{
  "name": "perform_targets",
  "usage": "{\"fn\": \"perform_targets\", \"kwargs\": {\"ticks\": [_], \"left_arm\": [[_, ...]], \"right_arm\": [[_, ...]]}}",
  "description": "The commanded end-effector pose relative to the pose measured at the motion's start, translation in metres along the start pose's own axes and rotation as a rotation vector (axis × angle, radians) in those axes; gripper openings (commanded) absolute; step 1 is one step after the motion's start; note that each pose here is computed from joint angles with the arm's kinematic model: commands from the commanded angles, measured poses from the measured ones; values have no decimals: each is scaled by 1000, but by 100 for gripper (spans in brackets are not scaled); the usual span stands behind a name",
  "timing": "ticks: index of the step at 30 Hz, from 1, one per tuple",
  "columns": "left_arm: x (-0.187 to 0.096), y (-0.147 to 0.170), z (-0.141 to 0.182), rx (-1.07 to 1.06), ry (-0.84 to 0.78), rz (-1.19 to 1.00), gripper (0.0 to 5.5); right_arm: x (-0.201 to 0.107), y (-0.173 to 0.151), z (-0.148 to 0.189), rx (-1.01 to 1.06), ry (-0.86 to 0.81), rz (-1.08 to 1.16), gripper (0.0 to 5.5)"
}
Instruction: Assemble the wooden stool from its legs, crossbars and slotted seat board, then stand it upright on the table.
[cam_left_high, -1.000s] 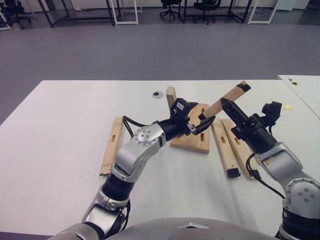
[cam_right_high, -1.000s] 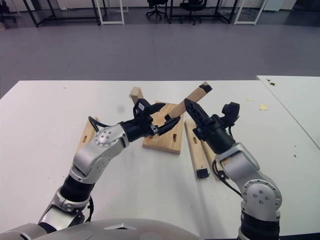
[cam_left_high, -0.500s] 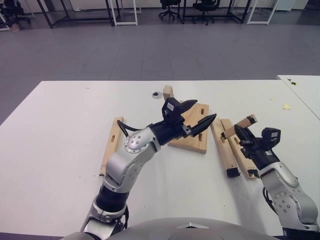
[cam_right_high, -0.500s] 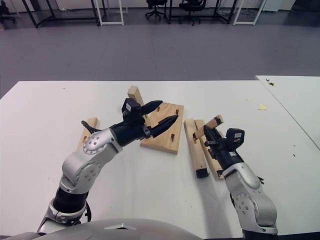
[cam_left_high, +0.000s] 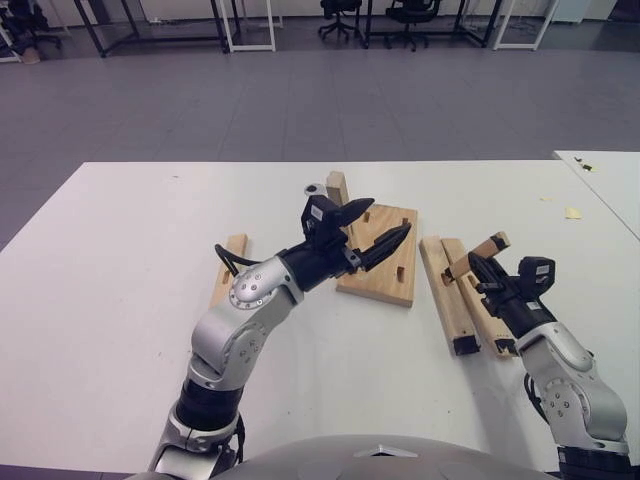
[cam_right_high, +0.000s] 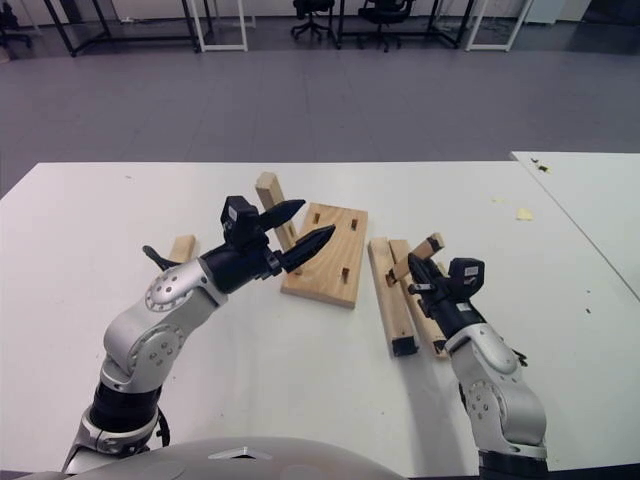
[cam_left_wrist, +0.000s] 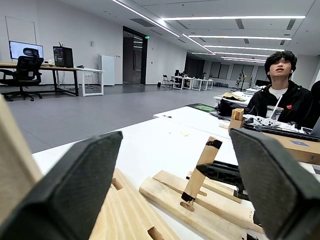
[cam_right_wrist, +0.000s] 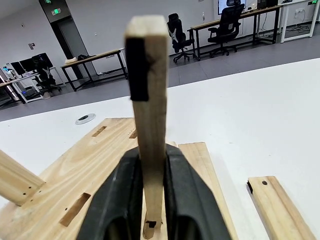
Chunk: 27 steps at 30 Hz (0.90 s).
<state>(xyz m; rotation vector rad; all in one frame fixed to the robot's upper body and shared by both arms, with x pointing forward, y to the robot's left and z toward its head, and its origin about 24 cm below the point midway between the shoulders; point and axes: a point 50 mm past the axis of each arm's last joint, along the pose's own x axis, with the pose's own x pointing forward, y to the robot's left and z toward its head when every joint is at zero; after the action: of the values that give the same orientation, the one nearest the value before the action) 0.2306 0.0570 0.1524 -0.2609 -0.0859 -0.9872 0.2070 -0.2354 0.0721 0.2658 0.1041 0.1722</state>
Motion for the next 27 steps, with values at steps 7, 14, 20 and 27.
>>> {"fn": "perform_targets", "kwargs": {"ticks": [7,14,20,27], "left_arm": [[-3,2,-5,-4,12,24,393],[-3,2,-5,-1,13,24,393],[-2,1,-5,-1,14,23,393],[-1,1,-6,9,20,24,393]], "right_arm": [[1,5,-1,8,27,49,41],[-1,0,-5,-25,52,31,41],[-1,-1,-11,-53,95,22,41],[0,1,-20,-156,170,0,41]]}}
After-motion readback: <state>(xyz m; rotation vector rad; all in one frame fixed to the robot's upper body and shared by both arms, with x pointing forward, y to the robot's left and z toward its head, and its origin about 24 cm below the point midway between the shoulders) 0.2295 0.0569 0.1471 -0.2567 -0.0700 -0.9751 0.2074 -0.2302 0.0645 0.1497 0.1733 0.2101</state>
